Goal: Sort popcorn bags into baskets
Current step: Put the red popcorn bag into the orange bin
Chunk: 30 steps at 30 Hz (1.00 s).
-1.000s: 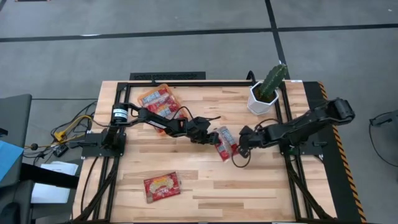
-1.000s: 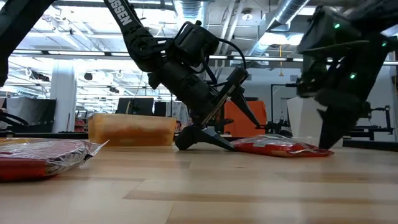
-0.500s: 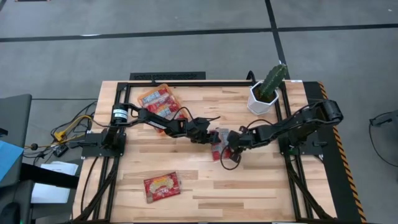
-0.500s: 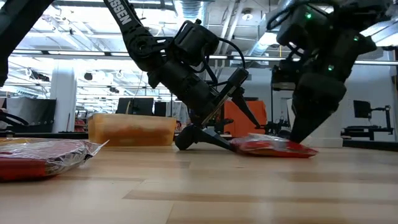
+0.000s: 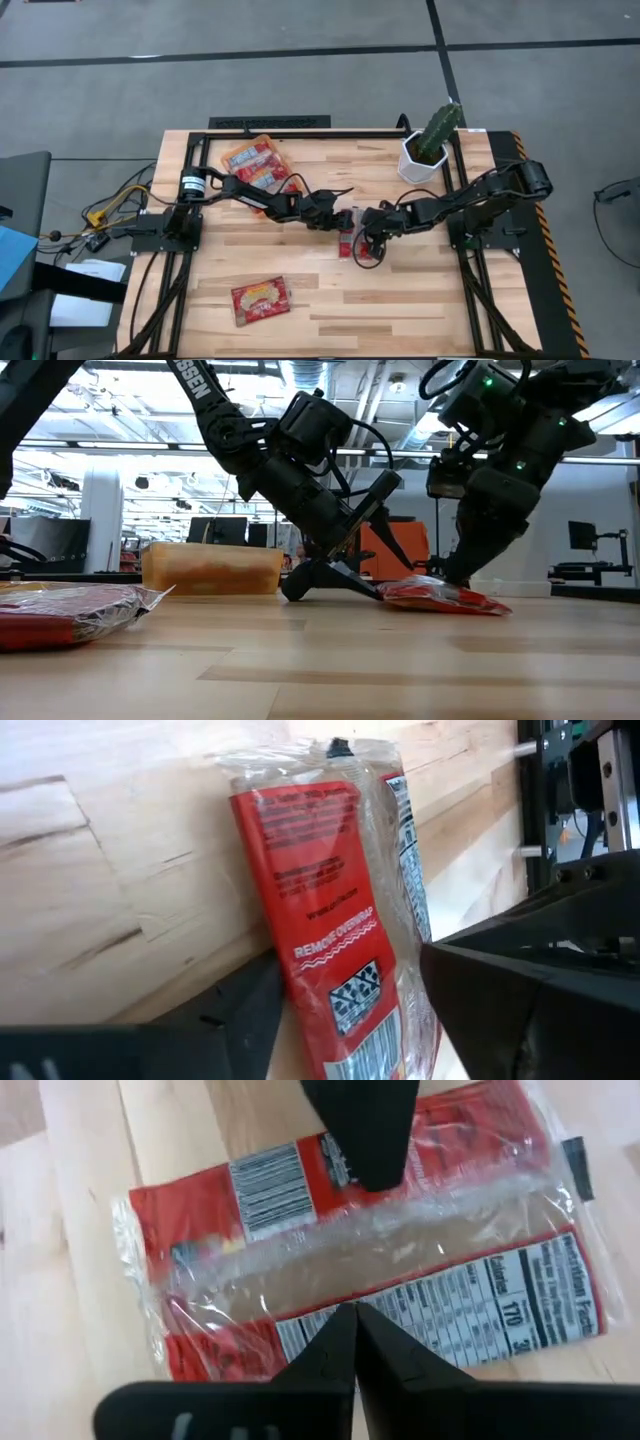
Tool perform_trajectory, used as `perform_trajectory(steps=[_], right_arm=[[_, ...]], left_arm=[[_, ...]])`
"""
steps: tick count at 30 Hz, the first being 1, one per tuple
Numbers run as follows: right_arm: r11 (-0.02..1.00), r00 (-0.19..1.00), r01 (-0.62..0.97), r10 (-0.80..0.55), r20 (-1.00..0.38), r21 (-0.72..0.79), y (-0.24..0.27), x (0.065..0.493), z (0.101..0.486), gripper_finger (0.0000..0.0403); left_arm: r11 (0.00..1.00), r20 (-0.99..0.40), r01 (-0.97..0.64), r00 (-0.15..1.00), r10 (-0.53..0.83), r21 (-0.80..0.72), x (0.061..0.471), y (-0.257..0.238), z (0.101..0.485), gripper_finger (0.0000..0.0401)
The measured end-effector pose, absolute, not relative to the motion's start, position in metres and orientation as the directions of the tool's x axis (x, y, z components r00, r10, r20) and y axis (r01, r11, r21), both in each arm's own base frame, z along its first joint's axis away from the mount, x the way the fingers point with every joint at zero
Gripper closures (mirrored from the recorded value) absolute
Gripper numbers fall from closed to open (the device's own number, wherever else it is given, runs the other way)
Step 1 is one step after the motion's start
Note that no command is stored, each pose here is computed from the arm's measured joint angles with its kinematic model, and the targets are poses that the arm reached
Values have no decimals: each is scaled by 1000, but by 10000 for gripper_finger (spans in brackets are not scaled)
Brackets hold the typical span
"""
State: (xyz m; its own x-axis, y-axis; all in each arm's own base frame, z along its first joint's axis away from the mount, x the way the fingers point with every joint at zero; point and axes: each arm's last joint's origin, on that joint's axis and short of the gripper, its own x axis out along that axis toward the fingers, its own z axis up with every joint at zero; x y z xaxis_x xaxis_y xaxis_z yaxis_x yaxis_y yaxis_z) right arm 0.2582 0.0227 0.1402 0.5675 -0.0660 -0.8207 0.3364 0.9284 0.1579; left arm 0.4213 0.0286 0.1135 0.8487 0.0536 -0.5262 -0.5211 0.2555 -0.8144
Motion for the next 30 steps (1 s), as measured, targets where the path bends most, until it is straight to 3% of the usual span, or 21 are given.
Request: perform_trajectory(steps=[8,13,19,25,30], right_arm=[[930,605,329,-74,-793,165,20,261,145,377],[905,593,376,-70,-802,198,25,242,168,390],[887,421,446,-88,-903,121,27,221,157,372],[892,398,430,-46,-916,142,31,235,126,365],[909,435,387,-30,-900,157,33,248,119,375]], left_arm=[[256,-526,-522,849,59,-814,421,28,113,237],[239,-525,-524,849,62,-818,421,28,113,245],[268,-538,-521,843,12,-810,421,24,112,187],[256,-589,-571,808,11,-780,418,24,108,110],[256,-617,-599,787,13,-758,416,23,105,92]])
